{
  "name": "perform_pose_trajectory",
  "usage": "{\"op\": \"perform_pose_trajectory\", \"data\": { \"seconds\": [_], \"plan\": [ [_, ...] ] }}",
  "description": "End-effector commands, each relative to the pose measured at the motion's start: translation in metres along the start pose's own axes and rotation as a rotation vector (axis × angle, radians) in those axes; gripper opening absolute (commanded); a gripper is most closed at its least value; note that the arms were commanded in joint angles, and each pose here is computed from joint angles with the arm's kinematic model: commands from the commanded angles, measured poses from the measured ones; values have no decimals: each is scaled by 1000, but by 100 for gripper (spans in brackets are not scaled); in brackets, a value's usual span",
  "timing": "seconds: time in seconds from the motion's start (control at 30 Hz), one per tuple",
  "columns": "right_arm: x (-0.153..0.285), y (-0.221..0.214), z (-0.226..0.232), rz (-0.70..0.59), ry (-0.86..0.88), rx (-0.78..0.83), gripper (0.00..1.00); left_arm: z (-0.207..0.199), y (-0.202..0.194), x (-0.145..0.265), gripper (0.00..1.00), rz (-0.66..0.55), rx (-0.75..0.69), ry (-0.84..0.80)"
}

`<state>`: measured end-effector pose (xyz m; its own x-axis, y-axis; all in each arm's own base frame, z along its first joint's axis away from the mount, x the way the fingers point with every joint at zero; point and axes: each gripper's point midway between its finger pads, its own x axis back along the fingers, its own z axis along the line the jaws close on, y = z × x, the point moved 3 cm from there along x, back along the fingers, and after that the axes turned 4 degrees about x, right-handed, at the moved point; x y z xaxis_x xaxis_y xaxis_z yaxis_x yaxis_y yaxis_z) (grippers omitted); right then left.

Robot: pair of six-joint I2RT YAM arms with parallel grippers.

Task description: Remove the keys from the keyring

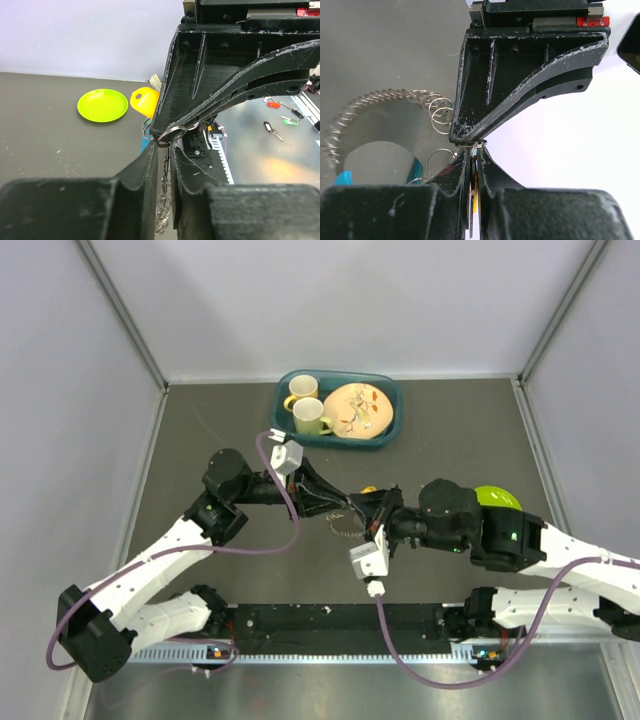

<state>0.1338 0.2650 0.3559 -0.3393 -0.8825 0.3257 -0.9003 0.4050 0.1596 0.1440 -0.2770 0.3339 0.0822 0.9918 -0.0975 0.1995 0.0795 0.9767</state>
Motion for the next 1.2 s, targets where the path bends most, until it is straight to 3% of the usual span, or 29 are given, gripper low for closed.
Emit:
{"op": "perform_pose_trajectory", "data": {
  "seconds": [0.0,0.1,0.37,0.6,0.7,0.87,1.03,1.17],
  "plan": [
    [7,-2,-13,17,-81,-20,0,-22,9,2,12,-16,-57,-106],
    [7,-4,-11,34,-80,-24,0,-23,11,2,0,-18,-54,-100],
    [12,-10,-8,69,-89,-43,0,-20,11,0,0,-29,19,-79],
    [13,-12,-1,70,-82,-57,0,-21,18,3,0,-128,72,-86],
    [14,-9,-1,53,-87,-68,0,-18,12,1,0,-104,110,-89],
    [19,-6,-7,28,-102,-70,0,-12,2,6,35,-26,38,-37],
    [19,0,-6,-12,-88,-67,0,-14,10,11,44,8,-111,-4],
    [17,4,-5,-34,-69,-62,0,-11,13,9,50,34,-118,-14]
  ]
}}
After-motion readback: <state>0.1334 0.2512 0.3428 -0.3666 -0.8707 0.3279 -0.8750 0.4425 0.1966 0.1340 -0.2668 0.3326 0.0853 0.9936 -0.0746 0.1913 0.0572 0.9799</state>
